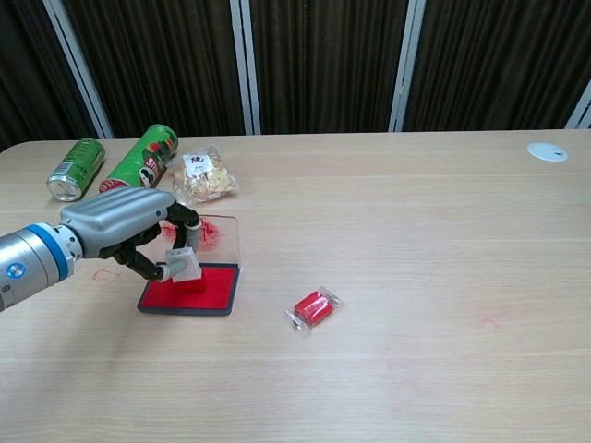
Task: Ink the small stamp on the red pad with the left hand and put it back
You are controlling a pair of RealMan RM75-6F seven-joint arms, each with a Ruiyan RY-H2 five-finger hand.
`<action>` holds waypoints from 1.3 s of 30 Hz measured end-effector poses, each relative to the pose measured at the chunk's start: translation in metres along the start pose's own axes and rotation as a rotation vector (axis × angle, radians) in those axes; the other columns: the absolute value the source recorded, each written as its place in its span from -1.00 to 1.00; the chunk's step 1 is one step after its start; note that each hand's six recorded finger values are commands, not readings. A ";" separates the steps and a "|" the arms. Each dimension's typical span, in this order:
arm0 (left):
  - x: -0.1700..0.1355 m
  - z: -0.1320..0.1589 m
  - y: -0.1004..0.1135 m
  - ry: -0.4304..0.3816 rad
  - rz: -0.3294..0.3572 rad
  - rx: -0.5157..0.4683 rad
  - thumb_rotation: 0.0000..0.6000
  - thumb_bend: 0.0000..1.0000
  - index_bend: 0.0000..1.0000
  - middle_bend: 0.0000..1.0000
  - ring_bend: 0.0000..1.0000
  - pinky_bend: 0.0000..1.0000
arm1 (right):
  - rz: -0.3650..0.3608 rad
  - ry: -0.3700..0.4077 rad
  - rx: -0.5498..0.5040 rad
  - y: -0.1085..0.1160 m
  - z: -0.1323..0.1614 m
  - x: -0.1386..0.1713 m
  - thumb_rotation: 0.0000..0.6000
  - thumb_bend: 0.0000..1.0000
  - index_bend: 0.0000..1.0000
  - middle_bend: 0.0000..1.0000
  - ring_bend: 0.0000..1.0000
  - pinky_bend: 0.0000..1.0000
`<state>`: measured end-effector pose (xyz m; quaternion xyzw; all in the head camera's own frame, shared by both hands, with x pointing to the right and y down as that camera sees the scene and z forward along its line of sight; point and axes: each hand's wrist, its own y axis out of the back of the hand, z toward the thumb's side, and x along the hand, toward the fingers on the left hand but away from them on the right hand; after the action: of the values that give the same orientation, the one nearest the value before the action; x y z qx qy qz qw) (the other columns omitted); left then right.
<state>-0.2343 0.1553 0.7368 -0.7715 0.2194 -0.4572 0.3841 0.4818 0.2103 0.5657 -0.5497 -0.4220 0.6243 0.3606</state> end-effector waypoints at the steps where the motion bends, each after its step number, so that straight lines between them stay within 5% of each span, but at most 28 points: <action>1: 0.000 0.000 -0.002 0.001 -0.002 0.002 1.00 -0.18 0.17 0.15 0.79 1.00 | 0.000 0.000 -0.001 0.000 0.000 0.000 1.00 -1.00 -1.00 -1.00 -1.00 -1.00; 21: -0.003 -0.001 -0.020 0.016 -0.013 -0.011 1.00 -0.18 0.17 0.15 0.79 1.00 | -0.004 -0.004 -0.008 0.002 -0.002 0.000 1.00 -1.00 -1.00 -1.00 -1.00 -1.00; 39: -0.018 -0.023 0.032 0.028 0.081 -0.068 1.00 -0.18 0.18 0.15 0.78 1.00 | -0.003 0.003 -0.005 0.002 0.001 0.001 1.00 -1.00 -1.00 -1.00 -1.00 -1.00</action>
<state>-0.2625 0.1397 0.7083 -0.7680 0.2711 -0.4446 0.3727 0.4809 0.2105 0.5633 -0.5507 -0.4239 0.6220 0.3608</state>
